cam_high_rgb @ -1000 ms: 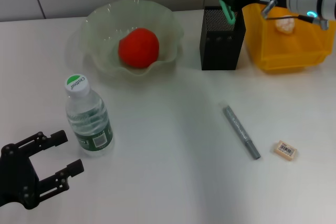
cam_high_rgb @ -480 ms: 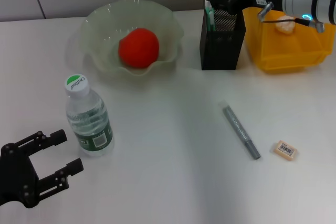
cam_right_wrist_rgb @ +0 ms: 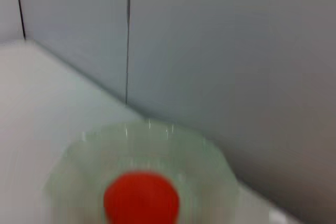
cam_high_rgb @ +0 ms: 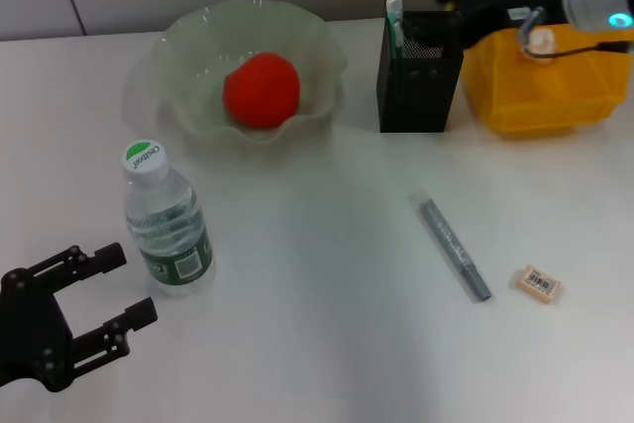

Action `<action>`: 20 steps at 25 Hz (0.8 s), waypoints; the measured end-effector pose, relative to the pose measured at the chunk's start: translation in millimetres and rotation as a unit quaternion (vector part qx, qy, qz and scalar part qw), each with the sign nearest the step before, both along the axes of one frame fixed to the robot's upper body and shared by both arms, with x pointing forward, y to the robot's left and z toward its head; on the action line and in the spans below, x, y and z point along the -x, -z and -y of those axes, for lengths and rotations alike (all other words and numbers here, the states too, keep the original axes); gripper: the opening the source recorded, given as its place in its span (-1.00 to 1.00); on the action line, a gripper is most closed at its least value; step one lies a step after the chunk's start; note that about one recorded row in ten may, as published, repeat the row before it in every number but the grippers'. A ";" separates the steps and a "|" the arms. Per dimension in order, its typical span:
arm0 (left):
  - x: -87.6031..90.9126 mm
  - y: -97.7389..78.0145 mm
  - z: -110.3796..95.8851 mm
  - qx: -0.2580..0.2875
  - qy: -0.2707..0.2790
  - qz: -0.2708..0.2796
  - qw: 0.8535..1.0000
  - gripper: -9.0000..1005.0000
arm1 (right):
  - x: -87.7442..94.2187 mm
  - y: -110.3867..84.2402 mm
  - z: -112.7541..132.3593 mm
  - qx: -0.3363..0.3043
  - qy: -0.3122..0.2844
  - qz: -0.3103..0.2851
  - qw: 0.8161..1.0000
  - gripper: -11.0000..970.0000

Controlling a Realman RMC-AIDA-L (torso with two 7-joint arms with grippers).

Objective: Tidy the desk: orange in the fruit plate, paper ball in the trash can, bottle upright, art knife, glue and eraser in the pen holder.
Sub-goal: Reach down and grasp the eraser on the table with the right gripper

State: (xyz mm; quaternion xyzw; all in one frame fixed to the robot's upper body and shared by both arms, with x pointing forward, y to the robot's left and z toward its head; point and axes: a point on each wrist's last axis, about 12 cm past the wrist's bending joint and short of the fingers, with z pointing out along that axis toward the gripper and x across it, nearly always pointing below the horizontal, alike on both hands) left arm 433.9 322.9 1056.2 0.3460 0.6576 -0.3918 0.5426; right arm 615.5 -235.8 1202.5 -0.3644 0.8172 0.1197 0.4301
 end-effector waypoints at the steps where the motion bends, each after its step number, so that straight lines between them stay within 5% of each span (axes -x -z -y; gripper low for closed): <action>1: -0.2 -0.1 0.1 0.000 0.000 0.001 1.000 0.39 | 0.0 0.0 0.0 0.000 0.000 0.000 1.000 0.25; 5: -2.1 -0.1 0.7 -0.004 0.001 0.003 1.000 0.39 | 16.4 -18.7 -6.5 0.074 0.013 -0.121 0.990 0.25; 9: -3.4 -0.5 1.5 -0.005 0.003 0.005 1.000 0.39 | 23.9 -21.4 -12.4 0.119 0.007 -0.181 0.976 0.26; 20: -3.0 -0.6 1.8 -0.013 0.010 0.018 1.000 0.39 | 46.0 18.1 -33.3 0.246 -0.004 -0.301 0.921 0.28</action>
